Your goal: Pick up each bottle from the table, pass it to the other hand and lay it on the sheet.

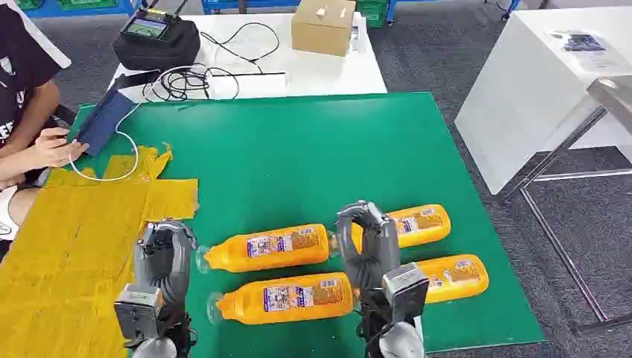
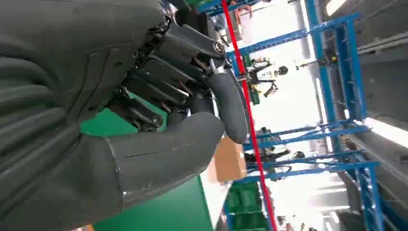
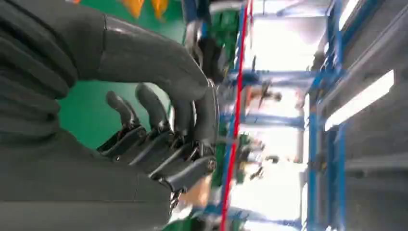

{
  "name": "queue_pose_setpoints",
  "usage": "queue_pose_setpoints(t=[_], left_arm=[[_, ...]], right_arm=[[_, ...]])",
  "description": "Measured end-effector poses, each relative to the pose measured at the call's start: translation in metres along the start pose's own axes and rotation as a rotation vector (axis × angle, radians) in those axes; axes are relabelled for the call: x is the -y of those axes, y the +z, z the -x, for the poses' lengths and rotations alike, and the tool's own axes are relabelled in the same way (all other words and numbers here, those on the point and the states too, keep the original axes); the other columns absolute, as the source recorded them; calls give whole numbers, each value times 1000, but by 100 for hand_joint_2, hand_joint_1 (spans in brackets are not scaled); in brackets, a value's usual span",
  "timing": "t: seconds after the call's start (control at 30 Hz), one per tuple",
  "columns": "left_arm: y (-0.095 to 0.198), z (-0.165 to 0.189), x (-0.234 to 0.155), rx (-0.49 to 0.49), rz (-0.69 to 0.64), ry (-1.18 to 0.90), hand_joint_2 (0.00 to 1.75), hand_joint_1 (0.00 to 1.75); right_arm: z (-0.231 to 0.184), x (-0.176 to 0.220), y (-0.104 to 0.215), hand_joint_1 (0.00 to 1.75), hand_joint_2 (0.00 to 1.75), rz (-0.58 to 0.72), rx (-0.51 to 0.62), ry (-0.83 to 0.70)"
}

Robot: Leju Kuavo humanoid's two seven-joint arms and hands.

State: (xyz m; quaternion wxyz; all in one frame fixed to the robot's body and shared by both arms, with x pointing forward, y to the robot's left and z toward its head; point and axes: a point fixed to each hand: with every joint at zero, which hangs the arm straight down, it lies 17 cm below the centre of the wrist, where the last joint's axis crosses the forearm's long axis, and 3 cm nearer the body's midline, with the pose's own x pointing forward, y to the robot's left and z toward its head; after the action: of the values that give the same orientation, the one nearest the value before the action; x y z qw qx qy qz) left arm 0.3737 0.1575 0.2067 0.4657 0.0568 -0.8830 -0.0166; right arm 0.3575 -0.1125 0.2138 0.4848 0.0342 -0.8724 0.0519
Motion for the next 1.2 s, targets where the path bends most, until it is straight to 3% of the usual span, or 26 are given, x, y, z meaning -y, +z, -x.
queue_pose_setpoints(t=[0.33,0.37,0.4,0.43,0.57,0.9,1.0,1.2], left_arm=[[-7,-5,4,11,-9,33,175,175],[-8,-6,4,12,-7,34,175,145],[-9,-5,3,12,-5,33,175,3],[-10,-5,3,13,-3,33,175,0],[-12,-2,2,-6,-2,25,175,0],[-15,7,-7,-41,-14,13,175,0],[-18,5,-5,-31,-3,27,175,0],[-21,3,-5,-22,-1,35,175,0]], right_arm=[[-11,-15,-19,175,175,-53,73,102],[-11,-16,-21,133,175,-60,77,119],[-10,-17,-22,7,175,-68,78,130],[-10,-18,-24,0,175,-74,78,139],[5,-29,-27,0,175,-139,27,201],[91,-46,-27,0,175,-398,-106,660],[116,-53,-23,0,175,-497,-144,702],[138,-52,-17,0,175,-555,-180,736]])
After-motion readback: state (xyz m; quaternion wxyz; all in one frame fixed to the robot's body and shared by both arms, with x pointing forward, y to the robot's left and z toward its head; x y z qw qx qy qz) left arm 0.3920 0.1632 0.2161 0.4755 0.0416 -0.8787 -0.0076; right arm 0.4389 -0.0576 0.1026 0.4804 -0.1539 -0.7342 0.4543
